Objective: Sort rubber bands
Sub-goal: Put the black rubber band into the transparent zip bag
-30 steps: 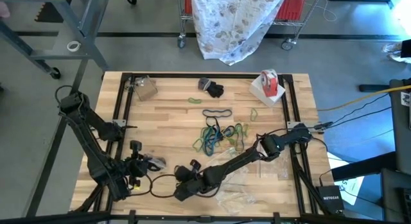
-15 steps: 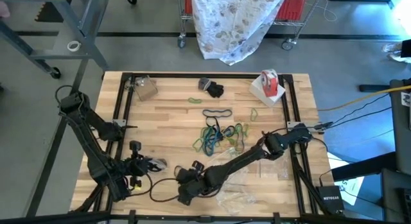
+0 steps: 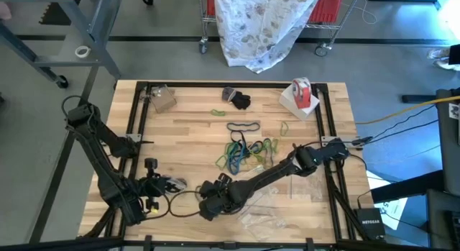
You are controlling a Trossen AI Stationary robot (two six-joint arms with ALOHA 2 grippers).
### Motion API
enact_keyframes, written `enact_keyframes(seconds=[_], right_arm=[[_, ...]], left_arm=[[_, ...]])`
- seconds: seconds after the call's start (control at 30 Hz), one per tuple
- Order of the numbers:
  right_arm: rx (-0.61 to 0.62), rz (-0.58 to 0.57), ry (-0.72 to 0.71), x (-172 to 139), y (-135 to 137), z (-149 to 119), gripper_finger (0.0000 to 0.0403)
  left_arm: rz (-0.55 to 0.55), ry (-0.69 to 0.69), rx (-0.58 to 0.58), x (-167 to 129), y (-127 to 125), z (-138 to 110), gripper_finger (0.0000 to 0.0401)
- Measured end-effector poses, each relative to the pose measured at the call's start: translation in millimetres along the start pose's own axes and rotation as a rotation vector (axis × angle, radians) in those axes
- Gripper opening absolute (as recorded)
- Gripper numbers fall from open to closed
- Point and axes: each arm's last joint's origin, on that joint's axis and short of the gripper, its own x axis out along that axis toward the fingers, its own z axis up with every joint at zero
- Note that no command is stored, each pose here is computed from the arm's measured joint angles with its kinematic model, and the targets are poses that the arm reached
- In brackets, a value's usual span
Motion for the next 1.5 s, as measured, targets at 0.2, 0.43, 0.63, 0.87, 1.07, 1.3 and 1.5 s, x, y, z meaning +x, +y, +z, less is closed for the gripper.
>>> enact_keyframes(seconds=[0.2, 0.43, 0.63, 0.87, 1.07, 1.3, 1.5], right_arm=[[0.040, 0.103, 0.048, 15.3, -7.8, 3.9, 0.0225], [0.029, 0.203, 0.087, 14.9, -3.5, 5.9, 0.0225], [0.018, 0.240, 0.102, 14.6, -1.9, 6.3, 0.0225], [-0.009, 0.309, 0.083, 13.2, 3.3, 9.1, 0.0225], [-0.012, 0.245, 0.017, 16.9, 1.6, 9.7, 0.0225], [-0.024, 0.185, -0.006, 27.7, 1.8, 0.7, 0.0225], [-0.074, 0.101, -0.091, 30.6, 10.1, -13.4, 0.0225]], left_arm=[[0.000, 0.000, 0.009, 0.0, 0.0, 0.0, 0.0000], [0.000, 0.000, 0.034, 0.0, 0.0, 0.0, 0.0000], [0.000, 0.000, 0.036, 0.0, 0.0, 0.0, 0.0000], [0.000, 0.000, 0.035, 0.0, 0.0, 0.0, 0.0000], [0.000, 0.000, 0.036, 0.0, 0.0, 0.0, 0.0000], [-0.003, -0.002, 0.030, 0.0, -0.3, 0.2, 0.0000], [-0.016, -0.013, 0.012, 0.0, -2.1, 1.7, 0.0000]])
